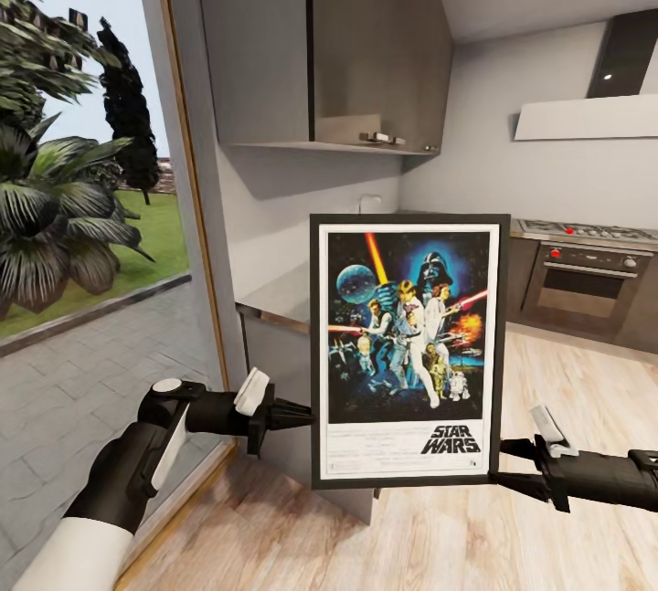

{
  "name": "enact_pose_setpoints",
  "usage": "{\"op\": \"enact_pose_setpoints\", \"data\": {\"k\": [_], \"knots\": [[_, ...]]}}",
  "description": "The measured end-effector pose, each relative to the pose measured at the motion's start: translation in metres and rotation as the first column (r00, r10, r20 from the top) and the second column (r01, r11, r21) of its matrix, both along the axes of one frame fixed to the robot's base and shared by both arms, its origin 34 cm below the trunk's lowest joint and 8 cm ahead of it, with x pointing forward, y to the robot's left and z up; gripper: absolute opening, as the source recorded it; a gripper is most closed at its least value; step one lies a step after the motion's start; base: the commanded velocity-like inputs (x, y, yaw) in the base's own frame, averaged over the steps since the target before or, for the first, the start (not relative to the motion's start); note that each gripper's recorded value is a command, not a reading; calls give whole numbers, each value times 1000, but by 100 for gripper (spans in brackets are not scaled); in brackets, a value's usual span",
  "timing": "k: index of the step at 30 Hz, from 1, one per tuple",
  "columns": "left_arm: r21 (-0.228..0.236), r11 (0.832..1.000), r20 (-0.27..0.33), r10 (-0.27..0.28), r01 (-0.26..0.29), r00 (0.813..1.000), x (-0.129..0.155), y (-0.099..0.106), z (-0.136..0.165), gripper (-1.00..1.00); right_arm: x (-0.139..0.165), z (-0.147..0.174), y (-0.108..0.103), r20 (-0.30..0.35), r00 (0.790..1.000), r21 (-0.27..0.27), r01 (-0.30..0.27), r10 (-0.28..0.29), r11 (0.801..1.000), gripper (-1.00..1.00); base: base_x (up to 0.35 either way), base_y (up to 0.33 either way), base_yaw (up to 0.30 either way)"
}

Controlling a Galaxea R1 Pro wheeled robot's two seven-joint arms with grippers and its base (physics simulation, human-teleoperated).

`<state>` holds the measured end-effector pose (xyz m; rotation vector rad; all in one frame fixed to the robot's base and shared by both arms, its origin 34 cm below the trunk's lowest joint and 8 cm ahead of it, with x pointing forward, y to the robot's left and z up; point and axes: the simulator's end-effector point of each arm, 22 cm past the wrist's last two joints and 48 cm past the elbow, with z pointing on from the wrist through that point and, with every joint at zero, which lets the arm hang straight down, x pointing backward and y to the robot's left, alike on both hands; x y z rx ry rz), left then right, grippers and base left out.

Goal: Pick up the poster from the kitchen countertop and hang it on one of the wall nails in the kitchen.

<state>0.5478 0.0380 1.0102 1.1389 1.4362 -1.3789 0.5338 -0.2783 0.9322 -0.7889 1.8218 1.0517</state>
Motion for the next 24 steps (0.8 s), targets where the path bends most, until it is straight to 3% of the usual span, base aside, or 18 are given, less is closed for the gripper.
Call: {"op": "enact_pose_setpoints", "data": {"k": [18, 19, 24], "knots": [[-9, 1000, 0, -17, 17, 1000, -4, 0, 2, -100, 3, 0, -5, 7, 1000, -6, 16, -16, 1000, -100, 0, 0, 0], [-9, 1000, 0, -17, 17, 1000, -4, 0, 2, 100, 3, 0, -5, 7, 1000, -6, 16, -16, 1000, -100, 0, 0, 0], [0, 1000, 0, -2, 2, 1000, 0, 1, 0, 100, 0, 0, 0, 3, 1000, -1, -1, 1, 1000, -100, 0, 0, 0]]}}
